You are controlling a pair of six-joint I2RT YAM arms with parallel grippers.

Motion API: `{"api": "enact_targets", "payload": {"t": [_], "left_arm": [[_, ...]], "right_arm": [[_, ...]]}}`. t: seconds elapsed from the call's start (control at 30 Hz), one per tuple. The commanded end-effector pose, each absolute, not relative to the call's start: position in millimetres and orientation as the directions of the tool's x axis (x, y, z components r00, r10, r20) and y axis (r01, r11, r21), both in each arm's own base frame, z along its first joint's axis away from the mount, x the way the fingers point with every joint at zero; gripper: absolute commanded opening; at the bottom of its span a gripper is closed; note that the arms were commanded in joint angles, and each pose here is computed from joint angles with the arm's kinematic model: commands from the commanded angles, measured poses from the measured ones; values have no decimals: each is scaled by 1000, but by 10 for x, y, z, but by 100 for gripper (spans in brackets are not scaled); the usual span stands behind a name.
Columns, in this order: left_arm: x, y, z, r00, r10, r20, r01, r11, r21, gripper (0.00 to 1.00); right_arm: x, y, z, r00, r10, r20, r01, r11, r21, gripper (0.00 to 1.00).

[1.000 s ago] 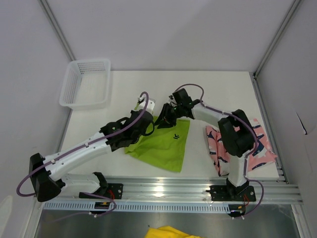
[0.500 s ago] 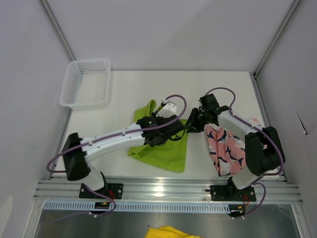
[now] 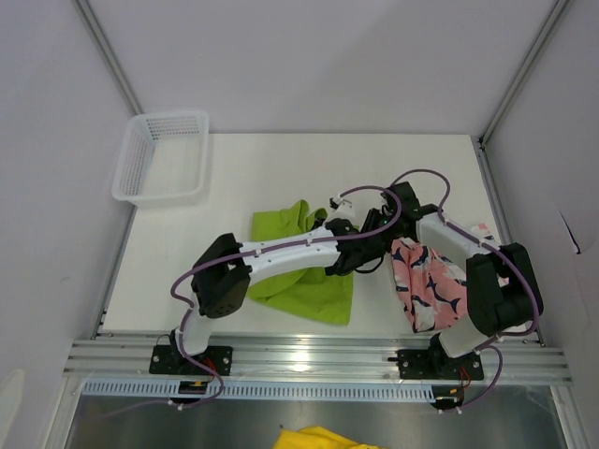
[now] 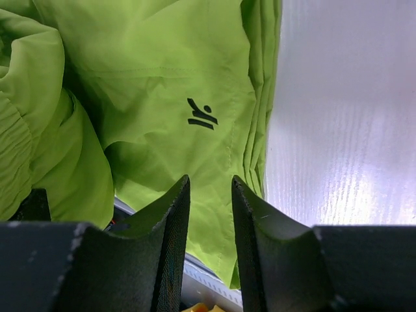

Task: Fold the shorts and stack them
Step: Fold the shorts

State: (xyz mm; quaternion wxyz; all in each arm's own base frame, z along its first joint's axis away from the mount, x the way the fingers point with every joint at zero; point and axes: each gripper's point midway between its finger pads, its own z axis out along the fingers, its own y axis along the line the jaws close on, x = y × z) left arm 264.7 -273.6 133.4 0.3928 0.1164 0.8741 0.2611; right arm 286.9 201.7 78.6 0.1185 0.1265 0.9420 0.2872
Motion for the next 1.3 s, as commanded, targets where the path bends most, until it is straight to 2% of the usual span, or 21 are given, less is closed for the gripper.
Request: {"api": "enact_targets", "payload": {"t": [0.0,0.33,0.5,0.6,0.7,0.73,0.83,1.27], "left_arm": [[2609,-2849,1504,-630,369,-684,-18,873,488,0],[2406,-2977,1743,-580,380,-721,9,887,461,0],[2328,-3055,1725,-560,423,-712,11,863,505,0],[2294,-3122,1694,-552,446,-704,19,852,524,0],[2261,-3187,1622,-549,468,-692,36,841,540,0],[2253,-3223,1616,-546,470,-693,40,841,539,0],[2225,-3299,1572,-541,492,-682,60,832,552,0],[2016,-3738,1405,-511,549,-661,153,815,559,0]], "right_arm": [[2892,1964,859,-934,302,-190,138,797,587,34],[2888,2008,702,-942,295,-160,143,784,604,34],[2968,2074,559,-950,286,-130,151,779,608,33],[3021,2071,486,-950,287,-124,162,791,589,29],[3021,2040,329,-950,295,-106,191,813,550,18],[3017,2028,271,-950,297,-101,200,821,535,11],[3013,2015,213,-949,297,-107,206,839,504,3],[2972,2086,125,-960,269,-82,194,843,501,1]]}}
